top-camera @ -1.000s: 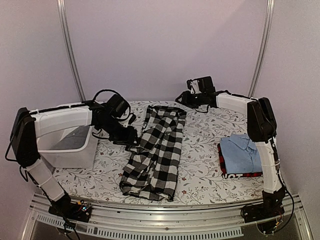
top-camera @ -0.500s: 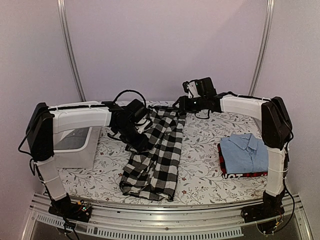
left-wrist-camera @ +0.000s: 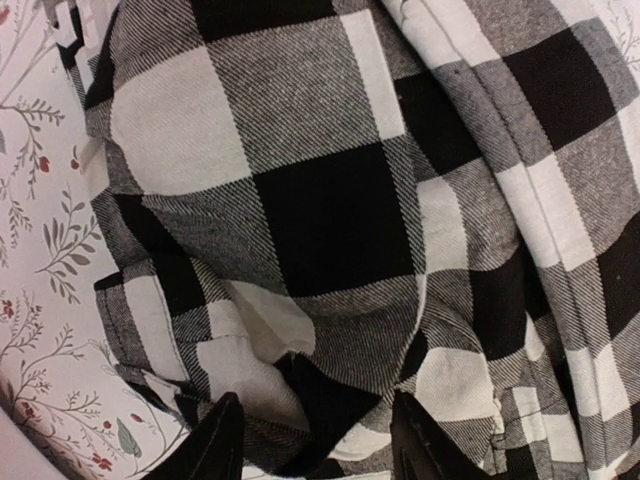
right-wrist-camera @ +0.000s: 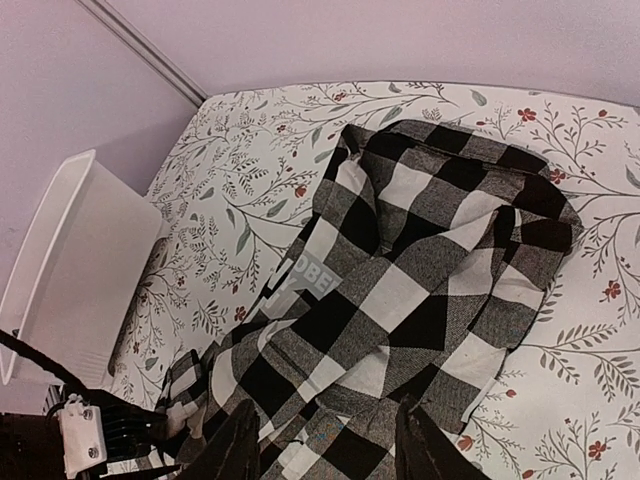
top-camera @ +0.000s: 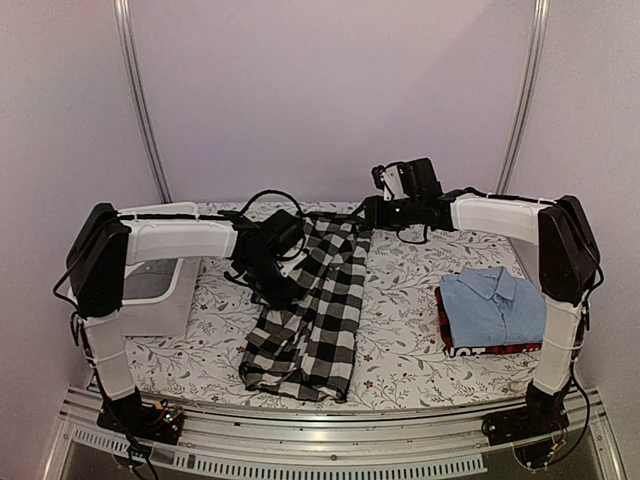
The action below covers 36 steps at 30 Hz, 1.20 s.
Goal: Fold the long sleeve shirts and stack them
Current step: Pick up the sleeve from the rectangle-folded shirt, then place the rectangle-folded shirt in the left sleeve.
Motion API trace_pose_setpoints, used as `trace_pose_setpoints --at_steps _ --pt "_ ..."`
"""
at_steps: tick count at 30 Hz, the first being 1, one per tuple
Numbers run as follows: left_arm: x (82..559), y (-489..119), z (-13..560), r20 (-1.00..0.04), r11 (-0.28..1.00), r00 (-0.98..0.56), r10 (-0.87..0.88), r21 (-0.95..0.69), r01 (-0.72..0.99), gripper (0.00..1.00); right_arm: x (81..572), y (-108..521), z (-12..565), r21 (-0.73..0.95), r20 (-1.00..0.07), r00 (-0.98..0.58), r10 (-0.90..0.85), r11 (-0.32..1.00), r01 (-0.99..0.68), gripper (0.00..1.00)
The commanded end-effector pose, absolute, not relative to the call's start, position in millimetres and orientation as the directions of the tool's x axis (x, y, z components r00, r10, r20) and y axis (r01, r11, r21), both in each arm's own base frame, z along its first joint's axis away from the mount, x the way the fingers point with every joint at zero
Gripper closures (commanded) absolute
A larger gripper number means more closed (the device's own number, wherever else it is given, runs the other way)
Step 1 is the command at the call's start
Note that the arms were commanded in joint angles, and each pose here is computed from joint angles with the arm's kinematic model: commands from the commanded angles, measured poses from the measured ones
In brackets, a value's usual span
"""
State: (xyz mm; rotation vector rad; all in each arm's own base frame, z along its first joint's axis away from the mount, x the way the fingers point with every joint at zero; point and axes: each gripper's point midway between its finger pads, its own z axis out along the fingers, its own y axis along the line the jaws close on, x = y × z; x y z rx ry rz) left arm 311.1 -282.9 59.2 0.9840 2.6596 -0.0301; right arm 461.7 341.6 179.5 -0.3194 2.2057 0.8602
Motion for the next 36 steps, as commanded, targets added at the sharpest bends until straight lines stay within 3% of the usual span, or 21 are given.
trace_pose_setpoints --at_steps 1,5,10,20,33,34,36 --pt "321.4 -293.0 65.5 -0.324 0.747 -0.685 0.653 0.126 0.652 0.53 454.9 342.1 196.8 0.480 -0.740 -0.671 0.048 0.735 -0.478 0.55" --pt "322.0 -291.7 65.9 -0.323 0.746 -0.682 0.656 0.139 0.651 0.68 452.3 341.0 195.7 0.479 -0.739 -0.672 0.047 0.738 -0.476 0.56" --pt "321.7 -292.6 76.9 -0.344 0.750 -0.679 0.649 0.143 0.645 0.99 450.4 339.3 194.1 0.476 -0.738 -0.673 0.045 0.742 -0.472 0.56" --pt "317.2 -313.8 149.7 -0.435 0.756 -0.664 0.608 0.060 0.652 1.00 449.4 335.5 184.8 0.468 -0.729 -0.683 0.041 0.759 -0.453 0.56" --pt "273.0 -369.1 162.2 -0.397 0.665 -0.656 0.642 -0.137 0.734 1.00 443.8 330.6 175.2 0.454 -0.711 -0.703 0.030 0.783 -0.426 0.56" --pt "269.7 -373.4 157.6 -0.387 0.658 -0.656 0.648 -0.149 0.738 0.99 442.7 330.2 172.9 0.455 -0.706 -0.707 0.029 0.784 -0.422 0.56" --pt "265.2 -379.1 144.7 -0.360 0.648 -0.654 0.665 -0.157 0.746 0.88 439.9 328.8 168.9 0.455 -0.698 -0.715 0.026 0.788 -0.415 0.56"
